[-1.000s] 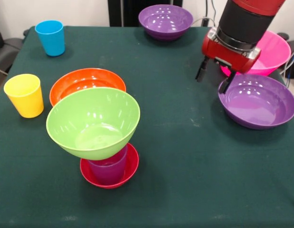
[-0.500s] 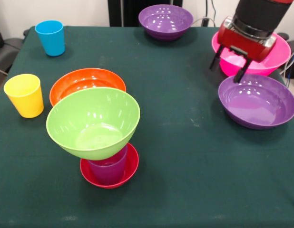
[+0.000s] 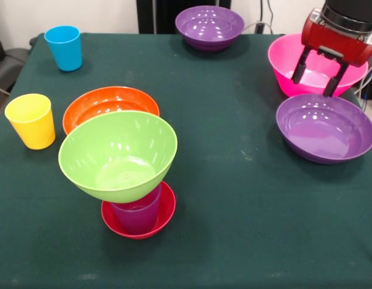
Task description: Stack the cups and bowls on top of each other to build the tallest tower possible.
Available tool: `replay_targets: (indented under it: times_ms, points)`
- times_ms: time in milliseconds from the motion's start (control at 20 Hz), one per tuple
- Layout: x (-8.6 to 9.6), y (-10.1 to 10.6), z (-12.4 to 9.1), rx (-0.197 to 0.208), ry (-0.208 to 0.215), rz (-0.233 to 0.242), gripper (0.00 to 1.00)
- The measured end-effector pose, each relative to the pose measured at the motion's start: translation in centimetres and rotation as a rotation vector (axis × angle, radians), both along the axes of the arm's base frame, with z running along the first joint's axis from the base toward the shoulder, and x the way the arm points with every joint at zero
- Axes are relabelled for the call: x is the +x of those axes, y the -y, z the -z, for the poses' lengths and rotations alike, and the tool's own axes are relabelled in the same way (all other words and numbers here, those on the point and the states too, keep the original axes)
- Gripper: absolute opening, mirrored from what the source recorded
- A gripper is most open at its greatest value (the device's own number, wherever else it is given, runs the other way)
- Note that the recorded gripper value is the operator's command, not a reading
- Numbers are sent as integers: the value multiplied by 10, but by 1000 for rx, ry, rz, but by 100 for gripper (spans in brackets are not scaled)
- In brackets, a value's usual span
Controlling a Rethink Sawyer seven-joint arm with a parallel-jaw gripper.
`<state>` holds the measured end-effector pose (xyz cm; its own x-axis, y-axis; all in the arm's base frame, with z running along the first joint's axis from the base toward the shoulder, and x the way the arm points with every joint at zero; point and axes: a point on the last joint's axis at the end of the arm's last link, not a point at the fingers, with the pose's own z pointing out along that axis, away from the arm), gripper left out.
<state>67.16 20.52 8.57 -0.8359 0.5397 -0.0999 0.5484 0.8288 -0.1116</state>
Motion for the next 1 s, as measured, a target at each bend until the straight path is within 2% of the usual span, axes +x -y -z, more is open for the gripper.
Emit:
replay_targets:
  times_ms: [350, 650, 1000]
  points:
    - [-5, 8, 7, 2, 2, 20, 100]
    - [-17, 26, 27, -14, 34, 35, 100]
    - [-25, 33, 41, -26, 58, 35, 100]
